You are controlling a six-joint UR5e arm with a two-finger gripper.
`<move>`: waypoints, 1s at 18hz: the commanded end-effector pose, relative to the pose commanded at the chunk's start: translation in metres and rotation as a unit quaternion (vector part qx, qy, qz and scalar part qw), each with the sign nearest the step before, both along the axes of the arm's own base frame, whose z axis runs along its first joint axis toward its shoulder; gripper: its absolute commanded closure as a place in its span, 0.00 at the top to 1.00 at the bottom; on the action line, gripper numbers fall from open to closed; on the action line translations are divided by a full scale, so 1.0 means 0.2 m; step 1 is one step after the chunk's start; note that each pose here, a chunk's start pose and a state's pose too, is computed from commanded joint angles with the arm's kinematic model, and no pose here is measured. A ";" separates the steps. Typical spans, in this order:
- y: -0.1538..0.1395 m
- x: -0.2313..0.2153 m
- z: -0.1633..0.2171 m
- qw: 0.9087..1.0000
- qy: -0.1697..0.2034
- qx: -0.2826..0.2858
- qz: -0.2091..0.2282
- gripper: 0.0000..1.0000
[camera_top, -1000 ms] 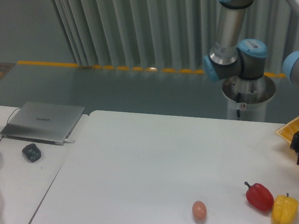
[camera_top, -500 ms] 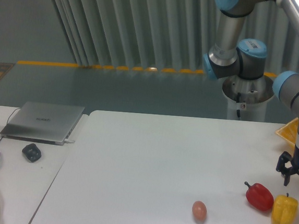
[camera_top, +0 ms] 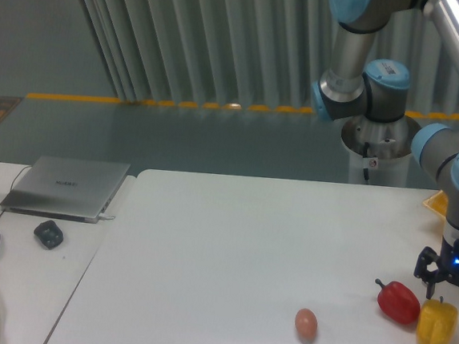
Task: Place the yellow pepper in a basket
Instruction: 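Lower the open gripper from the basket toward the yellow pepper, then close the gripper around the yellow pepper's top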
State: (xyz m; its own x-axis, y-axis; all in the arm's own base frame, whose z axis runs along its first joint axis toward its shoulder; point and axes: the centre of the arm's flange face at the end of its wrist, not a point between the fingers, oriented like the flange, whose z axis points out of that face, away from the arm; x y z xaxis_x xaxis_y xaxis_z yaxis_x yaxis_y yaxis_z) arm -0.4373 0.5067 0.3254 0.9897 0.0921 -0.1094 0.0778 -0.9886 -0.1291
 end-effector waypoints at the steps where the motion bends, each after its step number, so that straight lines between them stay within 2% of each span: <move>1: 0.00 0.00 -0.01 1.000 -0.001 -0.001 -0.001 1.00; 12: 0.04 -0.03 -0.18 0.999 -0.021 -0.014 0.021 1.00; 17: 0.09 -0.03 -0.24 1.000 -0.010 -0.020 0.015 1.00; 18: 0.09 -0.03 -0.23 1.000 -0.008 -0.021 0.015 0.92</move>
